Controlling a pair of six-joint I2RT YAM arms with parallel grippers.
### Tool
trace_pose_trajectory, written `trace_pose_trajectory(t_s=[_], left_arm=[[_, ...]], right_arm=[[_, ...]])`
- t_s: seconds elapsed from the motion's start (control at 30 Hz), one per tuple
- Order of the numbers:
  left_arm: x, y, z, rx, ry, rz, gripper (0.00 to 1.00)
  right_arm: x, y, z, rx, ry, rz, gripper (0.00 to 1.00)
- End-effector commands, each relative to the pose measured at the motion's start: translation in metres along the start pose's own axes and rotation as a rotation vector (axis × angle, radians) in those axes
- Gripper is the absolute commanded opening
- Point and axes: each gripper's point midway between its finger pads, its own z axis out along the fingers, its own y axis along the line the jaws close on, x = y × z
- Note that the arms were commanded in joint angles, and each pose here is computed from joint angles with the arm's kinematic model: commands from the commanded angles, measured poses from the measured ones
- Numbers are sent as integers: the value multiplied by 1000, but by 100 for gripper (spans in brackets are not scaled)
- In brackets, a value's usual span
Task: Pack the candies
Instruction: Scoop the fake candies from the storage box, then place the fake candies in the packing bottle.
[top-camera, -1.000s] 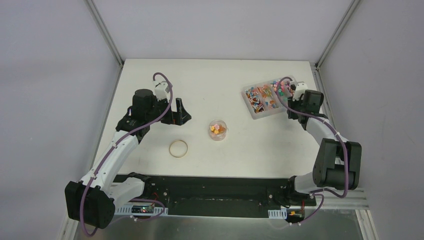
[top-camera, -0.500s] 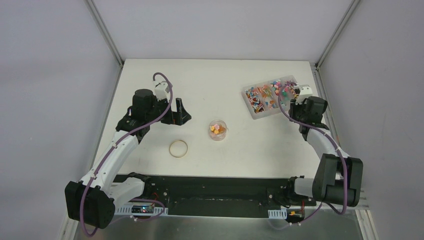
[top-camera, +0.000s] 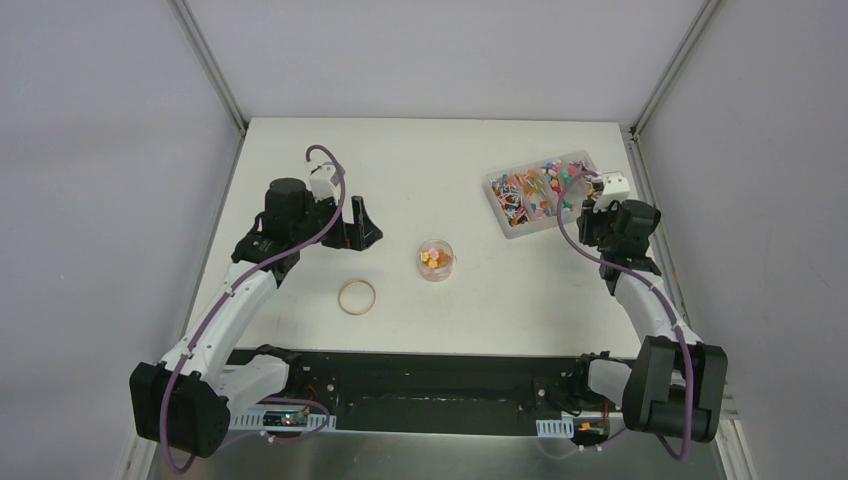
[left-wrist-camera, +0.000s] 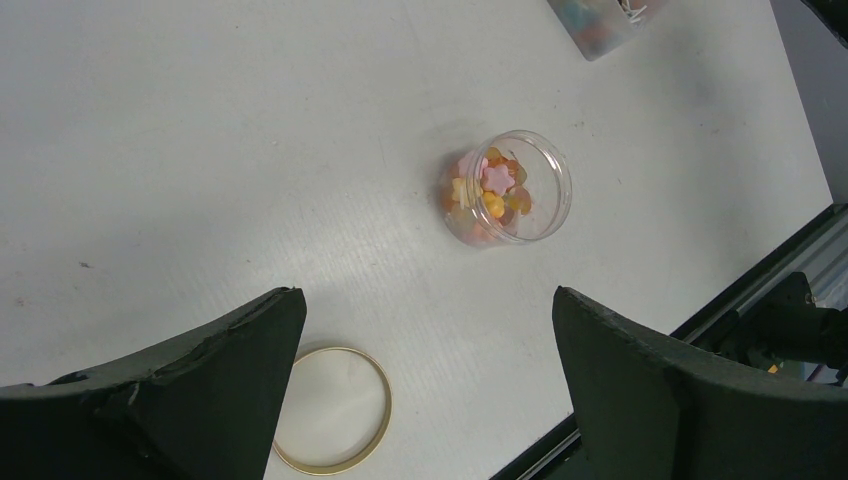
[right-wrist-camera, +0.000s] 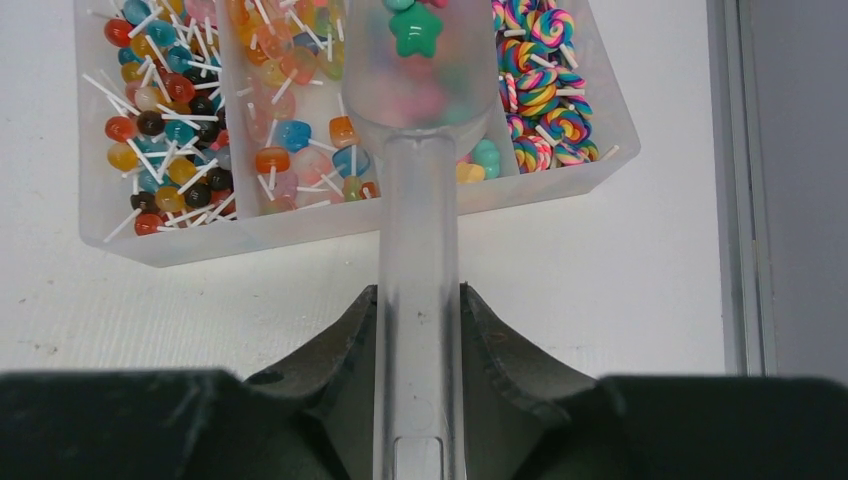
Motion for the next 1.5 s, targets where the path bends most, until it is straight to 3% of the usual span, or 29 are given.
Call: trace_pose_trajectory(t_s=[0.0, 0.8, 1.47], left_arm=[[-11, -1, -4, 2, -49, 28, 99], [-13, -5, -8, 14, -63, 36, 99], [-14, -3, -6, 2, -63, 29, 99]], right_arm=[[-39, 2, -9, -20, -160, -13, 0], [-78, 55, -49, -266, -294, -65, 0], [-74, 145, -72, -601, -259, -279, 0]])
